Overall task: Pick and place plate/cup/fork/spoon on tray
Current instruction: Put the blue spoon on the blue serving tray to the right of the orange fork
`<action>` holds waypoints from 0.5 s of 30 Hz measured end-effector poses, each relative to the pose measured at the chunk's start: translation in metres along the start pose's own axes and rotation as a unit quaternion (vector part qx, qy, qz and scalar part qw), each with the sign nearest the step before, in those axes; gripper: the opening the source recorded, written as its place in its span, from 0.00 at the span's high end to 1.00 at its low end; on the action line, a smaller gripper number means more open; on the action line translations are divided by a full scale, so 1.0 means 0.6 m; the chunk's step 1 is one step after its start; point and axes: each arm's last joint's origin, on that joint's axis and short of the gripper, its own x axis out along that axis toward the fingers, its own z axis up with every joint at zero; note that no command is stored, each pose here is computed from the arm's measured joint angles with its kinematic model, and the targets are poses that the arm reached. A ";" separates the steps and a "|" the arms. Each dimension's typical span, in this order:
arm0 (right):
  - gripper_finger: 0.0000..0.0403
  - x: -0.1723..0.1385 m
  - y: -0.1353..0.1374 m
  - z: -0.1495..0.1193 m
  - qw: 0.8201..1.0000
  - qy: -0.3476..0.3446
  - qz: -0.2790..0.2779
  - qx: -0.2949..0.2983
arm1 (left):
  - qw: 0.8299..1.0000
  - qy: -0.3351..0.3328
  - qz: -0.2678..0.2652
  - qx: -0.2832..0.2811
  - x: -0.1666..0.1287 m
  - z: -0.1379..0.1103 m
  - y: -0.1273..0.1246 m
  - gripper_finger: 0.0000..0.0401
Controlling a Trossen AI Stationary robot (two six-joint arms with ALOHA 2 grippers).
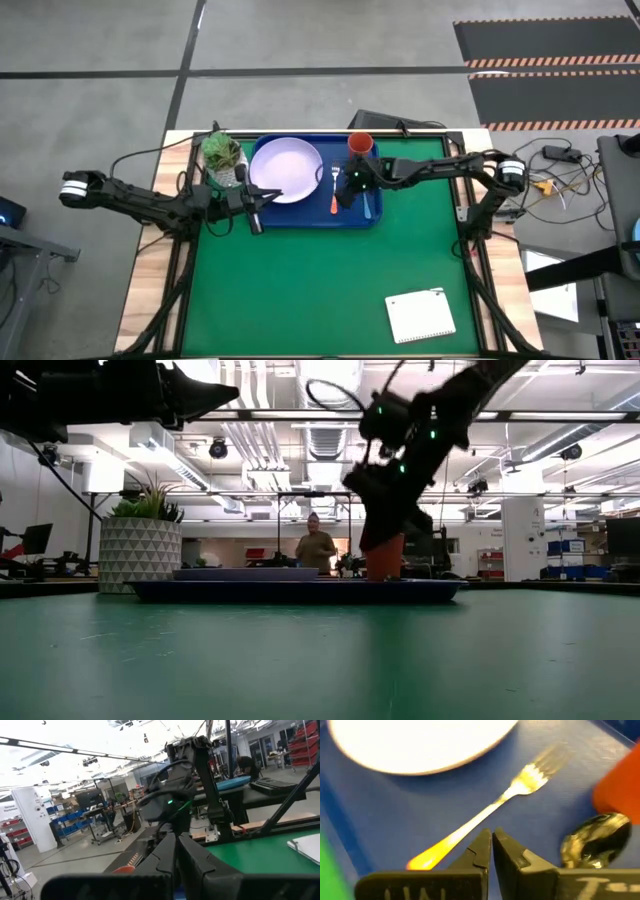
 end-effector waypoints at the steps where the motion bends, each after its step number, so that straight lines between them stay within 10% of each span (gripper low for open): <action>1: 0.98 0.006 -0.012 -0.001 1.000 -0.002 -0.005 0.009 | 1.000 0.003 -0.001 0.001 0.000 -0.001 0.000 1.00; 15: 0.98 0.070 -0.091 -0.032 0.992 0.020 -0.097 0.074 | 1.000 0.009 0.014 0.002 0.000 -0.003 0.001 1.00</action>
